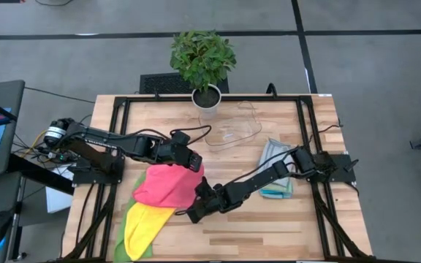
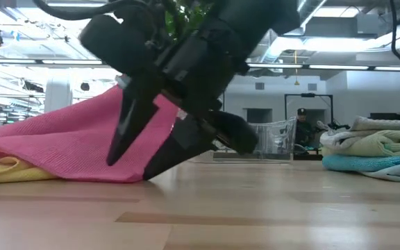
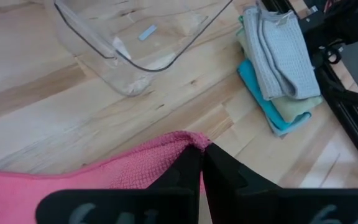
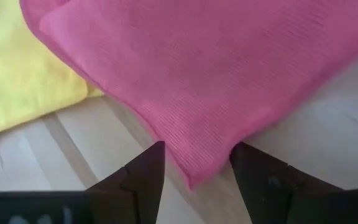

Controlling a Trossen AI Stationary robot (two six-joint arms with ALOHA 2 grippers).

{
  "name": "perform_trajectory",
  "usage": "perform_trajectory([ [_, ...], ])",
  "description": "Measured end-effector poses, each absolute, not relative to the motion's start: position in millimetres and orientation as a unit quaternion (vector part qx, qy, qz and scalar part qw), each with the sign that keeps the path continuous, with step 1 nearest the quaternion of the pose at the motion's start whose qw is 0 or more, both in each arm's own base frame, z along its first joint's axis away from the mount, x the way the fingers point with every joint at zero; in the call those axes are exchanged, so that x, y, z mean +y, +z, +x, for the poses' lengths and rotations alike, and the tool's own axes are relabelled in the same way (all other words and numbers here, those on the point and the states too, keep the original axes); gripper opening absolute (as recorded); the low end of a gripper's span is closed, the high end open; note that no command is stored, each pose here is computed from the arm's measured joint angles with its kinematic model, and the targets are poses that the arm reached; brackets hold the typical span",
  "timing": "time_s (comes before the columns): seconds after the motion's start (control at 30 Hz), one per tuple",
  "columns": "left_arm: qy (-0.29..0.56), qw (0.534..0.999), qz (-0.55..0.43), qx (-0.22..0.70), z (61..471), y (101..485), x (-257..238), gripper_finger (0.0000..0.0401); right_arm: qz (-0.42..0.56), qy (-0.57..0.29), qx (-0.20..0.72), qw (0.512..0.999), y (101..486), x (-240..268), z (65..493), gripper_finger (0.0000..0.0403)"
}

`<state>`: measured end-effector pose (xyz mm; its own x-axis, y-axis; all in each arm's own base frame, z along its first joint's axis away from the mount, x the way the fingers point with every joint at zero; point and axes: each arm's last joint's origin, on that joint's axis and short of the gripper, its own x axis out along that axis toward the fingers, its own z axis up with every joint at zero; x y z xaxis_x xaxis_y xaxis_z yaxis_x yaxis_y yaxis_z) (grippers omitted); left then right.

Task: Fold microfiber towels
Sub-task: Fold the pink microfiber cloth

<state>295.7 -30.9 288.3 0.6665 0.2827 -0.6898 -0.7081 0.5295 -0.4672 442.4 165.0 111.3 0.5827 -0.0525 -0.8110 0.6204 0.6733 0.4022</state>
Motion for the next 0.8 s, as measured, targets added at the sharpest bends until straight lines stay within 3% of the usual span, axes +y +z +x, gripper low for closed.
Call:
perform_trajectory([
  [0.23,0.300,0.827,-0.386,0.277,296,288,-29,0.0001,0.335,-0.202,0.440,0.808,105,166,454,0.0176],
  [0.33,0.300,0.827,-0.386,0.277,296,288,-29,0.0001,0.320,-0.203,0.452,0.808,104,165,453,0.0126],
  [0.47,0.299,0.827,-0.387,0.276,296,289,-29,0.0001,0.289,-0.192,0.466,0.814,108,166,449,0.0026],
  [0.53,0.295,0.827,-0.389,0.277,296,289,-30,0.0001,0.275,-0.186,0.475,0.815,116,168,445,0.0016],
  [0.67,0.269,0.830,-0.400,0.280,299,299,-31,0.0001,0.212,-0.205,0.515,0.804,148,175,415,0.0009],
  [0.8,0.241,0.846,-0.390,0.271,301,324,-33,0.0001,0.172,-0.230,0.490,0.823,231,181,370,0.0008],
])
